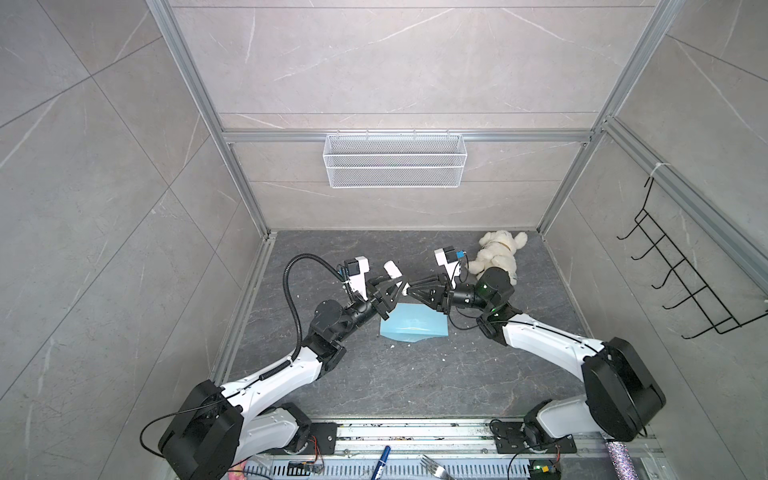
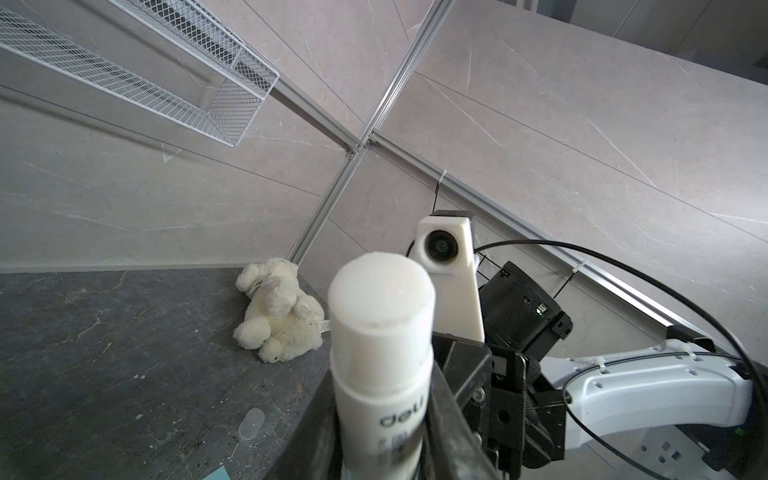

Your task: Place the letter into the envelope and seal it

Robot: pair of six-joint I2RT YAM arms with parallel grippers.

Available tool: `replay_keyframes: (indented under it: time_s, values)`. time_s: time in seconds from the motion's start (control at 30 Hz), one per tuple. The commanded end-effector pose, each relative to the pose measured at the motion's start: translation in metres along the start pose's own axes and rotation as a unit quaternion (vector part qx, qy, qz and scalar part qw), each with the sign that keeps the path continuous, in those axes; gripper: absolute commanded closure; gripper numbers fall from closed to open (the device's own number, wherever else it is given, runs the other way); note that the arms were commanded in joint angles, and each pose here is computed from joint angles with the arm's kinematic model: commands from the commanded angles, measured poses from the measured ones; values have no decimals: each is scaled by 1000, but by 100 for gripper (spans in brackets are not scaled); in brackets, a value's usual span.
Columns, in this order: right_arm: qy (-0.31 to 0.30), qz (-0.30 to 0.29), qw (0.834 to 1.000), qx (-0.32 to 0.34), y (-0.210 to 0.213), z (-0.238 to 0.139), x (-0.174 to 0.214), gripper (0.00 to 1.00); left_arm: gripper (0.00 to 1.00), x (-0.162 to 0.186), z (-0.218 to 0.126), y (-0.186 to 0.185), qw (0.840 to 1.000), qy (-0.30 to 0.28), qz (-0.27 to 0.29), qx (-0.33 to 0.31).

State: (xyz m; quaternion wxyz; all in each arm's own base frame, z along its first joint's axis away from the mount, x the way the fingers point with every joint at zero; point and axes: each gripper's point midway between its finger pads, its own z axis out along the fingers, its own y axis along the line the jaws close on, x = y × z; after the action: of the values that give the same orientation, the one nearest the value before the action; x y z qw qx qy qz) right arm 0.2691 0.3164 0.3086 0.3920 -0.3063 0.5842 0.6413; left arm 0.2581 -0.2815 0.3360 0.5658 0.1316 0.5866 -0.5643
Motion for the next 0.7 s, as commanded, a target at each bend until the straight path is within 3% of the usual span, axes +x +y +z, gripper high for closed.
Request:
replay_keyframes:
  time_s: [0.0,0.17,0.27,0.37,0.43,0.47,0.53,0.67]
  values:
    - [-39,41,997,-44,14,-2,-34,100,100,1,-6,-39,996,12,29,83]
    - [-32,57,997,-40,7,0,-30,100,100,3,-6,-38,996,15,31,81]
    - [-37,31,999,-12,1,-2,-29,98,100,2,-4,-35,997,15,29,71]
    - [-35,-10,999,39,-5,-7,-24,81,100,2,-3,-30,998,15,25,57]
    - [-32,-53,994,93,-9,-12,-22,51,100,0,-2,-26,999,12,24,47]
    - [-34,-80,988,123,-11,-17,-21,43,100,0,-2,-25,999,12,22,42]
    - [-47,-138,975,169,-8,-27,-21,34,100,0,-2,-20,999,10,24,31]
    - [-74,-228,943,229,-1,-43,-19,30,100,-1,-2,-13,1000,6,20,12]
